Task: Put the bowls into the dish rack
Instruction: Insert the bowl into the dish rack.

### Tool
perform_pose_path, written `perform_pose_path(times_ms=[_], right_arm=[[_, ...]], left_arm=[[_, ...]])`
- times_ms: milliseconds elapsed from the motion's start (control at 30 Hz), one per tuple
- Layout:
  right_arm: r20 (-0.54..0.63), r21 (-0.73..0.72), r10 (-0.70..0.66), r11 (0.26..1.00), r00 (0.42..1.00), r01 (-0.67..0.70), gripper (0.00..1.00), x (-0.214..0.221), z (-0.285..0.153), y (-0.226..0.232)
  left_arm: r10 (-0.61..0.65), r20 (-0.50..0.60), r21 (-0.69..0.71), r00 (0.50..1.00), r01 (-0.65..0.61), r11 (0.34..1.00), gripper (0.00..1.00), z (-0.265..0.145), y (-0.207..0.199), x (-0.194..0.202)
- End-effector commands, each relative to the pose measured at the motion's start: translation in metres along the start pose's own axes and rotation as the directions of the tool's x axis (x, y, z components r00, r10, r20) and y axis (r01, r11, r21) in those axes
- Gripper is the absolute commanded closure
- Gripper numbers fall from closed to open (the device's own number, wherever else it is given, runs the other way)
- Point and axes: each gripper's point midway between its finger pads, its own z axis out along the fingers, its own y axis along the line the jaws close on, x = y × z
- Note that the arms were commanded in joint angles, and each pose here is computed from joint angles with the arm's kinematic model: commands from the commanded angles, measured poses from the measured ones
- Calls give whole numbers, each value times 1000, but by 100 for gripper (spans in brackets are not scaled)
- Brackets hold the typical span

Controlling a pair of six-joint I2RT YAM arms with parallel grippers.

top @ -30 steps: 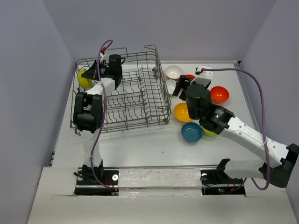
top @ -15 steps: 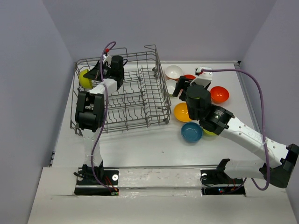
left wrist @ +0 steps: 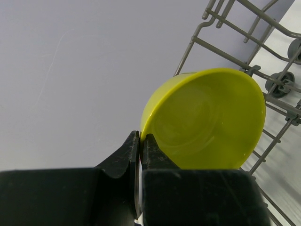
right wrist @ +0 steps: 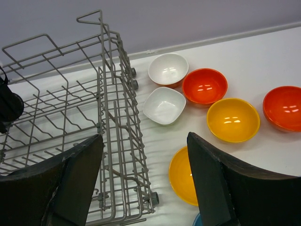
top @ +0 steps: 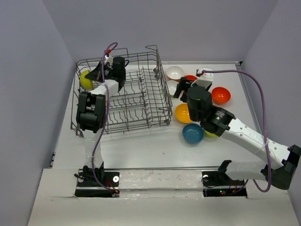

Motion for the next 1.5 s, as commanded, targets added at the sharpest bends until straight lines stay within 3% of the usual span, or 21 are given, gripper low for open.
perform_pose_path(times_ms=[0, 333, 1467], right_arm=[[51, -6, 72, 997, 996, -72, 23, -19, -4, 0], [48, -10, 73, 997, 996, -72, 23, -18, -4, 0], [44, -17, 67, 998, 997, -66, 23, -17, -3, 3]], left_arm=[[-25, -4, -17, 1000, 25, 1000, 92, -9, -7, 1], [-9, 3, -11, 1000, 9, 1000, 91, -12, -14, 2], [19, 11, -2, 1000, -19, 1000, 61, -14, -26, 2]])
